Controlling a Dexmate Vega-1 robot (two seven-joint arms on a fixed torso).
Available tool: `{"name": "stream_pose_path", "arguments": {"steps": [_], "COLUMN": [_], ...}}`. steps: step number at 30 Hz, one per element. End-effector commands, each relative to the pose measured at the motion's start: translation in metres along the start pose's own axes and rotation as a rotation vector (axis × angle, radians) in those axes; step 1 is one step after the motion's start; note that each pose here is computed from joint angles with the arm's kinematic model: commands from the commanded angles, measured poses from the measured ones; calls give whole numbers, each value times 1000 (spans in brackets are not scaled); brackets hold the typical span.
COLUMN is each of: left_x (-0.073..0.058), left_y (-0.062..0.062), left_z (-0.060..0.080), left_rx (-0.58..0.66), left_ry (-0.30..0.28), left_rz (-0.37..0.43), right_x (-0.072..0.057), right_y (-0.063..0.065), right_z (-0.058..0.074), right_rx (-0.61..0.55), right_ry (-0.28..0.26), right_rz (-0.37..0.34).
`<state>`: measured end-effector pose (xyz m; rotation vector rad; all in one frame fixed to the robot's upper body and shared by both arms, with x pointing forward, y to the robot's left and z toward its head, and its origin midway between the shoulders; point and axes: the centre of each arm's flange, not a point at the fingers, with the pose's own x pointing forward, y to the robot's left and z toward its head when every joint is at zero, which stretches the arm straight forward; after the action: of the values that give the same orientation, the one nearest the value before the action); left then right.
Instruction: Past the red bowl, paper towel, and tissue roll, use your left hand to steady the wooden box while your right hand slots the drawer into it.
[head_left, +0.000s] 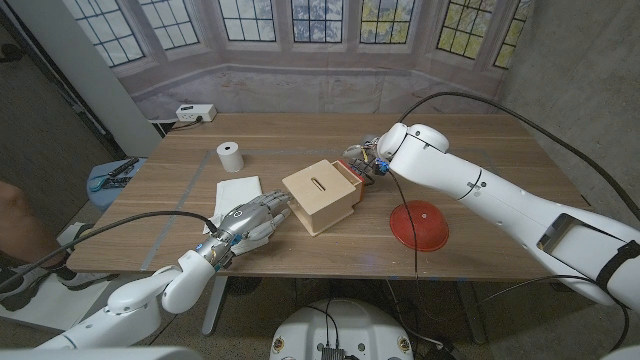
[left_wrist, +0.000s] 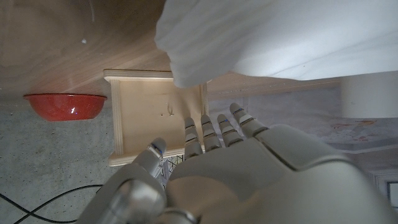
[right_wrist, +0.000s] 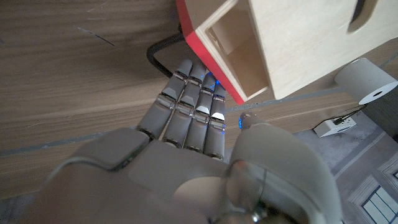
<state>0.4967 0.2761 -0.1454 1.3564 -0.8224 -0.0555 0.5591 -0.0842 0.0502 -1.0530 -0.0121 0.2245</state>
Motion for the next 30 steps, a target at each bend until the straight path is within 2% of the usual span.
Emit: {"name": "stream_pose_path", "arguments": {"steps": [1, 30], "left_x": [1, 4], "left_y": [-1, -4], "left_z": [-2, -5], "left_rx": [-1, -9], "left_ry": [-3, -1], "left_rz": [2, 16], "right_x": [-1, -10], "right_y": [3, 14], "right_z": [9, 21], "right_rx": [-7, 5], "right_ry": [-23, -73], "right_rz": [21, 80]}}
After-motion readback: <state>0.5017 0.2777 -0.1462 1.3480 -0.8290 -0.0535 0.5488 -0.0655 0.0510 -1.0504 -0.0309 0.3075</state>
